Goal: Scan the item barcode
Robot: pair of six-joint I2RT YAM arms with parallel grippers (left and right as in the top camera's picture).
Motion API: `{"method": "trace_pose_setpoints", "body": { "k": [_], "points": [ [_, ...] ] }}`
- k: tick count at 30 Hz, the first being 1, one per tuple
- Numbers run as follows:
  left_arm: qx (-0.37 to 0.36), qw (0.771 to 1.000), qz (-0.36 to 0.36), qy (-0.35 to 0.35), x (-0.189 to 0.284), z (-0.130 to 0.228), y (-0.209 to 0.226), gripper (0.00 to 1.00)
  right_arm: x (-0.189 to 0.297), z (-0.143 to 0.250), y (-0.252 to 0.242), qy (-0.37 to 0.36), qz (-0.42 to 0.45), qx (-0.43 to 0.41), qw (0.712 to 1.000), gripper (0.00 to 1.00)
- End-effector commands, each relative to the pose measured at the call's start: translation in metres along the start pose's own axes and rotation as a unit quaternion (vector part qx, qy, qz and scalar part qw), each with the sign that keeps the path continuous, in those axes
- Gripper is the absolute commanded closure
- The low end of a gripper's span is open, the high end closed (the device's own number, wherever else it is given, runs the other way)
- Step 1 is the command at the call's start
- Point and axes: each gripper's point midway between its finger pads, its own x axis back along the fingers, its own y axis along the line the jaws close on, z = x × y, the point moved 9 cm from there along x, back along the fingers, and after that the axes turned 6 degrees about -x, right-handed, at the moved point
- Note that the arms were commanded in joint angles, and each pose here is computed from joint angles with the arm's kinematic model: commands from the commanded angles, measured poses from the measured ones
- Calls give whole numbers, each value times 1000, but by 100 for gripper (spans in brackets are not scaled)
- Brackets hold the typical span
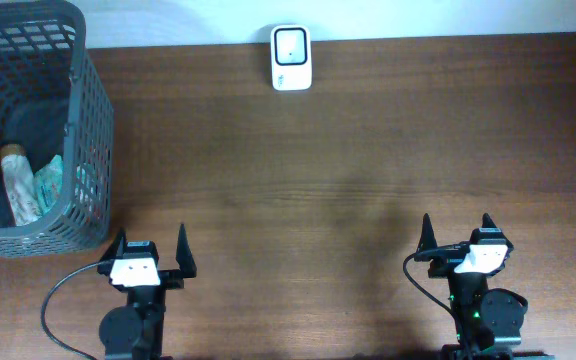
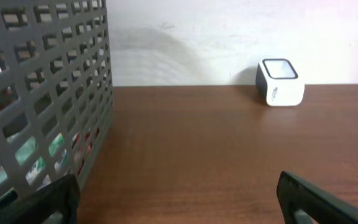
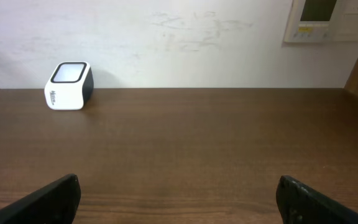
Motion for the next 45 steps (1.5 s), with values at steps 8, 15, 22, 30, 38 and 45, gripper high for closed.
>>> {"method": "trace_pose_setpoints", "body": {
  "k": [8, 15, 22, 30, 38, 45],
  "points": [
    [-58, 901, 85, -421, 57, -123, -9, 1, 0, 3, -1, 2, 5, 1, 1000, 1],
    [-125, 893, -131, -412, 54, -265, 34, 1, 0, 3, -1, 2, 5, 1, 1000, 1],
    [-174, 940, -260, -135, -117, -403, 127, 1, 0, 3, -1, 2, 5, 1, 1000, 1],
    [-86, 929, -264, 245, -203, -297, 250, 1, 0, 3, -1, 2, 5, 1, 1000, 1],
    [23, 876, -271, 398, -211, -194, 271, 1, 0, 3, -1, 2, 5, 1, 1000, 1],
    [-8, 777, -291, 558, -193, -113, 266, 21, 0, 3, -1, 2, 5, 1, 1000, 1]
  ]
}}
